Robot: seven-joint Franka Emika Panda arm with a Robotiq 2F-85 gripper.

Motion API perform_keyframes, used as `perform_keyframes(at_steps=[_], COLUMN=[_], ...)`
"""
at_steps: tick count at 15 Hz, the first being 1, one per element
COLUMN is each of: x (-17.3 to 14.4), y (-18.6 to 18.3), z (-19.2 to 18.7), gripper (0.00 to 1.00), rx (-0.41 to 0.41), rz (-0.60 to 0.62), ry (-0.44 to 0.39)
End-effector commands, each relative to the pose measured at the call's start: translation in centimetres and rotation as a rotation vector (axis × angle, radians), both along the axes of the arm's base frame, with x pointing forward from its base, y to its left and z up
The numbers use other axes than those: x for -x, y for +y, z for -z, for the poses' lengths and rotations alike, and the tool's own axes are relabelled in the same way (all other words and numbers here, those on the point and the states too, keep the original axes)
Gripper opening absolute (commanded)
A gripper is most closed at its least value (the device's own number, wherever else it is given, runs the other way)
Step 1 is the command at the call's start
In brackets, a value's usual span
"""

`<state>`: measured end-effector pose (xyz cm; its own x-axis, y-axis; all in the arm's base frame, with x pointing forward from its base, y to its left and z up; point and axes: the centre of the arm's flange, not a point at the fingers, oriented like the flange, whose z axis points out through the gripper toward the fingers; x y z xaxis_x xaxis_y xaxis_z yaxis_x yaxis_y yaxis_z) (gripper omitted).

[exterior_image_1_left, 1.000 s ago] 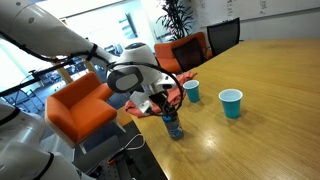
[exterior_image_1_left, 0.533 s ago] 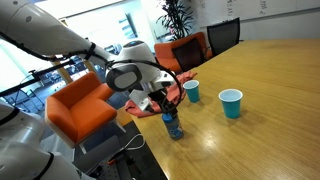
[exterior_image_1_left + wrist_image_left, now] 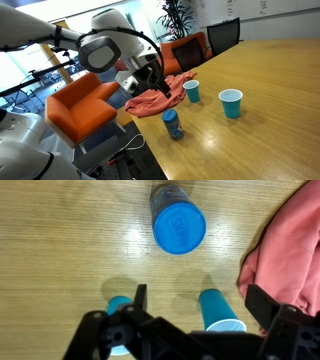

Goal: Take the blue lid from the table and put it on the peanut butter bottle

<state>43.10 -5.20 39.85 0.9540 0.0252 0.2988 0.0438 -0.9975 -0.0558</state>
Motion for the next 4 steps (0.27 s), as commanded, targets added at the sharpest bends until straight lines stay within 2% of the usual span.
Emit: perform_keyframes(at_steps=[1,4], x=[3.4,4.4], y=[-0.6,-1.1], z=[-4.1,-5.6], gripper=[1.0,1.0], rx=[0.007,0.005], rz=[0.028,0.038], ry=[0.004,0.013])
